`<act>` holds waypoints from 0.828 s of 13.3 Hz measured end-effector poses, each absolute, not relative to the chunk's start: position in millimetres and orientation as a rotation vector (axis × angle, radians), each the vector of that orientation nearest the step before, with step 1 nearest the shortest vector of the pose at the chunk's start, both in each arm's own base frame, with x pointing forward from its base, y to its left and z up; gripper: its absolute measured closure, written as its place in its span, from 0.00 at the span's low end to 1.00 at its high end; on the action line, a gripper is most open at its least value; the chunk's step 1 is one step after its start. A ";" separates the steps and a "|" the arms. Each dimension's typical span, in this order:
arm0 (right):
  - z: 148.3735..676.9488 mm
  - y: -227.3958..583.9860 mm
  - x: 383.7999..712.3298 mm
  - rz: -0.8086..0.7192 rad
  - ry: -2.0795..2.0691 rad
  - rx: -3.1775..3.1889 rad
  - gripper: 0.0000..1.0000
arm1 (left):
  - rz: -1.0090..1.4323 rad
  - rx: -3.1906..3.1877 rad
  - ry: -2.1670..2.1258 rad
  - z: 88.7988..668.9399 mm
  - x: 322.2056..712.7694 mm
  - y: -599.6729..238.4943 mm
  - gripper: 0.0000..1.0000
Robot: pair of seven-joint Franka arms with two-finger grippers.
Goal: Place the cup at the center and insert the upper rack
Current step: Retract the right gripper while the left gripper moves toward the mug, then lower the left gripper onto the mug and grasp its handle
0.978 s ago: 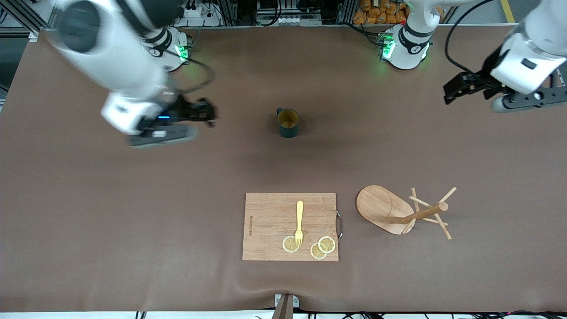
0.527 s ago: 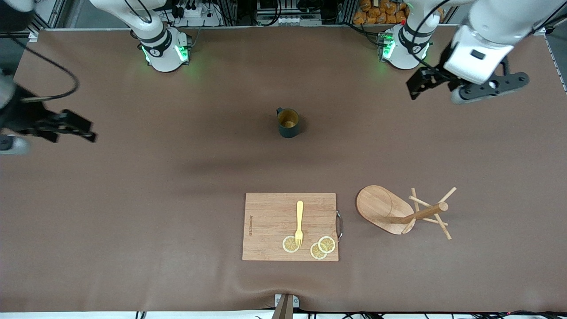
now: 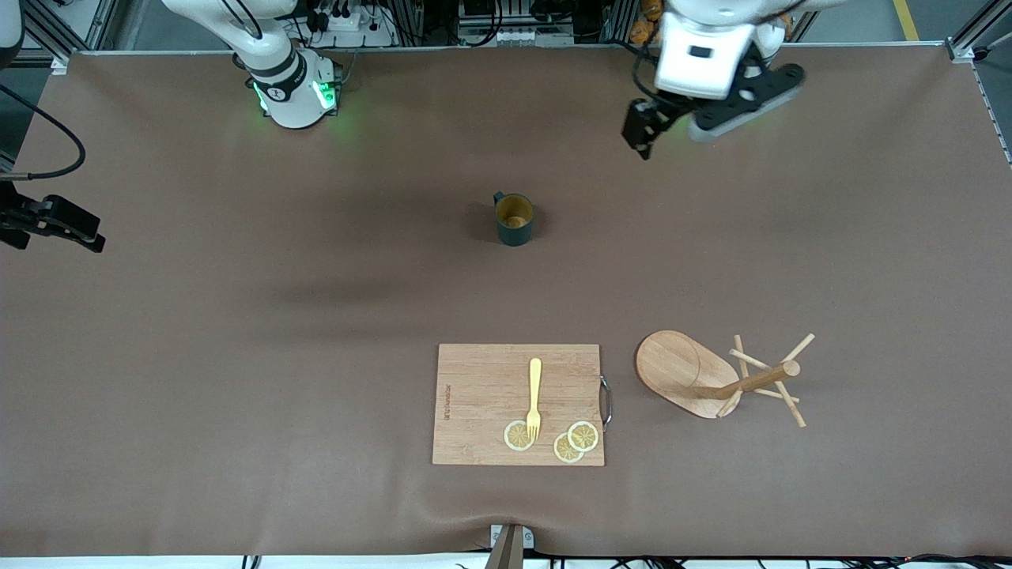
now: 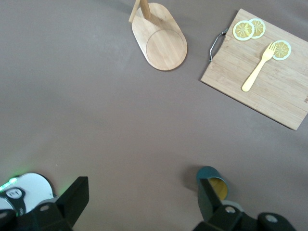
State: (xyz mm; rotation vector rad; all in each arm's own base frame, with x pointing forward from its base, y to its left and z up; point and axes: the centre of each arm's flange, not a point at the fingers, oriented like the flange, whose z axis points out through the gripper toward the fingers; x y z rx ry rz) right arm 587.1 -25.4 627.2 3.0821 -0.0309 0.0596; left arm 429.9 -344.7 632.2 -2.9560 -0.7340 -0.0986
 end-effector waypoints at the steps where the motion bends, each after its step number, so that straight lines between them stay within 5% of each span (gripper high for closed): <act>1: 622.3 -26.8 585.0 0.055 -0.029 3.080 0.00 | -0.119 -2.944 -0.740 629.3 419.3 -360.0 0.00; 11: 612.5 -31.1 576.2 0.011 -0.025 3.084 0.00 | -0.392 -2.724 -0.856 490.5 300.6 -532.7 0.00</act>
